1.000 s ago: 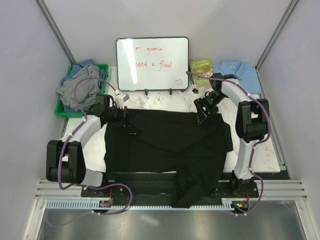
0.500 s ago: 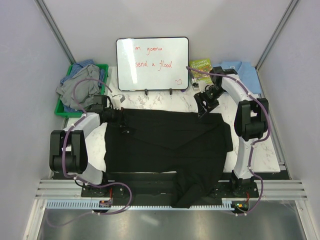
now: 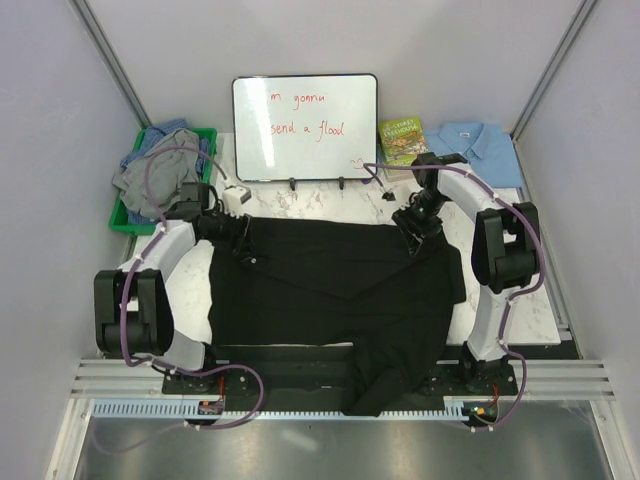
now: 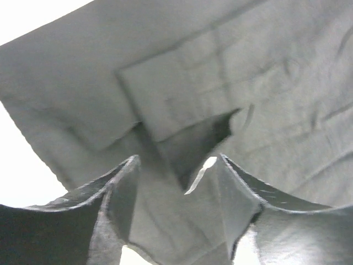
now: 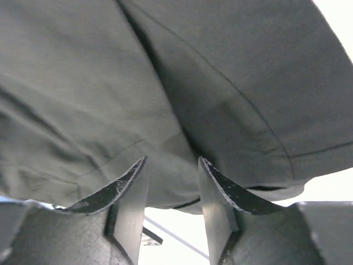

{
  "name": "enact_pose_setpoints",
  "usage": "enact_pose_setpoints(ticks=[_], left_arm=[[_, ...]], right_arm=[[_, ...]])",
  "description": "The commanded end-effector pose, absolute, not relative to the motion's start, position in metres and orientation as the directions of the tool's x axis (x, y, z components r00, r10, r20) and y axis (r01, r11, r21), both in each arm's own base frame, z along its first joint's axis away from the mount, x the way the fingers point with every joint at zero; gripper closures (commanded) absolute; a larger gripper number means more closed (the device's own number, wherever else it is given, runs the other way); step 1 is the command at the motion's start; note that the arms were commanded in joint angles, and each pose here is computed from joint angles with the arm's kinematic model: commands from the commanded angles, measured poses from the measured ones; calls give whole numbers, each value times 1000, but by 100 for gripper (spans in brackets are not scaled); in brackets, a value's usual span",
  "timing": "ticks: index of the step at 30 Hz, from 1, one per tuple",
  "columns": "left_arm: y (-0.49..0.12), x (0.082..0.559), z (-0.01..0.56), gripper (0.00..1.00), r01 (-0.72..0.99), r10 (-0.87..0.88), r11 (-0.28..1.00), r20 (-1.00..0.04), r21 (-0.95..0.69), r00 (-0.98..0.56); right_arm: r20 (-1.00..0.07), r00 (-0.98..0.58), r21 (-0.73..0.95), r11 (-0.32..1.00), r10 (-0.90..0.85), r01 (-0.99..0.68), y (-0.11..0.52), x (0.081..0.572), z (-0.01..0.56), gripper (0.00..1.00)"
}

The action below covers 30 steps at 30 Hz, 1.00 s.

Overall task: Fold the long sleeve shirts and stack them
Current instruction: Fold the shirt

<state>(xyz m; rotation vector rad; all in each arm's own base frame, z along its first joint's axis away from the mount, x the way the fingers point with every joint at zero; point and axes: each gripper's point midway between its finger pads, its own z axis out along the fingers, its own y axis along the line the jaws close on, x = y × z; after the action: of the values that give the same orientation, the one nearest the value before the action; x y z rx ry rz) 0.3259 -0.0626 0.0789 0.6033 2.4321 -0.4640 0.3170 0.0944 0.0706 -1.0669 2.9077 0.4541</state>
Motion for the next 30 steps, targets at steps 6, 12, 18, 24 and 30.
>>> enact_pose_setpoints(ticks=[6, 12, 18, 24, 30], left_arm=[[-56, 344, 32, 55, 469, 358, 870, -456, -155, -815], [-53, 385, 21, 65, 439, 335, 887, -457, -141, -824], [-62, 421, 25, 62, 446, 318, 879, -491, -167, -811], [-95, 380, 96, 42, 637, 388, 729, -616, -250, -686], [-101, 283, 121, 31, 807, 526, 551, -661, -213, -534]], right_arm=[[-94, -762, 26, 764, -641, -645, 69, 382, 23, 58], [-134, -760, -67, 771, -636, -633, 64, 439, 14, 59], [-186, -748, -113, 770, -637, -628, 59, 486, 25, 54], [-312, -678, 81, 692, -666, -717, 72, 425, 106, 34], [-346, -520, 212, 474, -781, -854, 64, 305, 151, 27]])
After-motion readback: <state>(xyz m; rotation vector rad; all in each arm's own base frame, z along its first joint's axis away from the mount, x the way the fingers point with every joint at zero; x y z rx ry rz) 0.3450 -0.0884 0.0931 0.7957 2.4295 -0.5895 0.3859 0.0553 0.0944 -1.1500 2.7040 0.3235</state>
